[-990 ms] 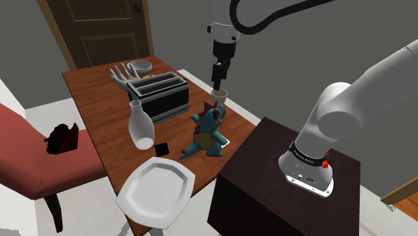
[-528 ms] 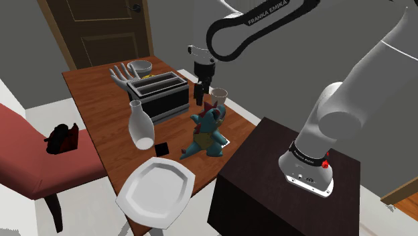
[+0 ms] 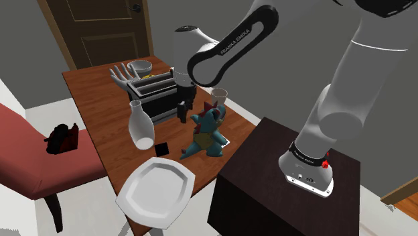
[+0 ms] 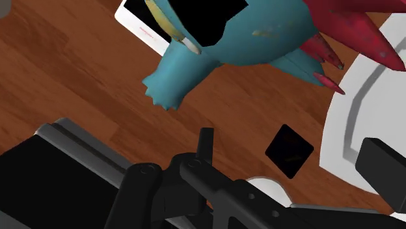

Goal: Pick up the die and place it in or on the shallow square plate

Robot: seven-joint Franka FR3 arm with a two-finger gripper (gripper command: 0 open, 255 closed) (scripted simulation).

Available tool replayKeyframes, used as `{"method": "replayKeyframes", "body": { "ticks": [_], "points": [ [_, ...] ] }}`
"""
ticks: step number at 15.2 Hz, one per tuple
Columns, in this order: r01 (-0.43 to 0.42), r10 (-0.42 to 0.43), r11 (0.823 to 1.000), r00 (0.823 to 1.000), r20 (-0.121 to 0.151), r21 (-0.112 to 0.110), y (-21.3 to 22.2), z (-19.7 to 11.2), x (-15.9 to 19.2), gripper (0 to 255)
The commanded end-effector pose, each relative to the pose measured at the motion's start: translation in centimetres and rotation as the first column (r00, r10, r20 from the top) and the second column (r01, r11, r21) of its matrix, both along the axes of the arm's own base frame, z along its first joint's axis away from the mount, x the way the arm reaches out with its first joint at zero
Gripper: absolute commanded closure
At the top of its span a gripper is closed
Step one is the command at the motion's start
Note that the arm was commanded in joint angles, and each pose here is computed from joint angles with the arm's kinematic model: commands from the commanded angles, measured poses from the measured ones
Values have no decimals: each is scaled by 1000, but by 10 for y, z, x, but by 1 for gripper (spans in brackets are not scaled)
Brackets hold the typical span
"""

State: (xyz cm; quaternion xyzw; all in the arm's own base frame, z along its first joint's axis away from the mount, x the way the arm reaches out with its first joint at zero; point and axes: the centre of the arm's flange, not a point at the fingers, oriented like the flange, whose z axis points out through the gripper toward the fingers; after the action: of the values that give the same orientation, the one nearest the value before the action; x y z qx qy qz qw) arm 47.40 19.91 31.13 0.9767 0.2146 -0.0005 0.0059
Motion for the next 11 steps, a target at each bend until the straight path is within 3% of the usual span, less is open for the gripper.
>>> {"method": "replayKeyframes", "body": {
  "ticks": [1, 11],
  "points": [
    [-17, 17, 1000, 1000, 1, 4, 15, -22, 9, 0],
    [-101, 101, 995, 995, 3, 17, 86, -122, 55, 0]
  ]
}}
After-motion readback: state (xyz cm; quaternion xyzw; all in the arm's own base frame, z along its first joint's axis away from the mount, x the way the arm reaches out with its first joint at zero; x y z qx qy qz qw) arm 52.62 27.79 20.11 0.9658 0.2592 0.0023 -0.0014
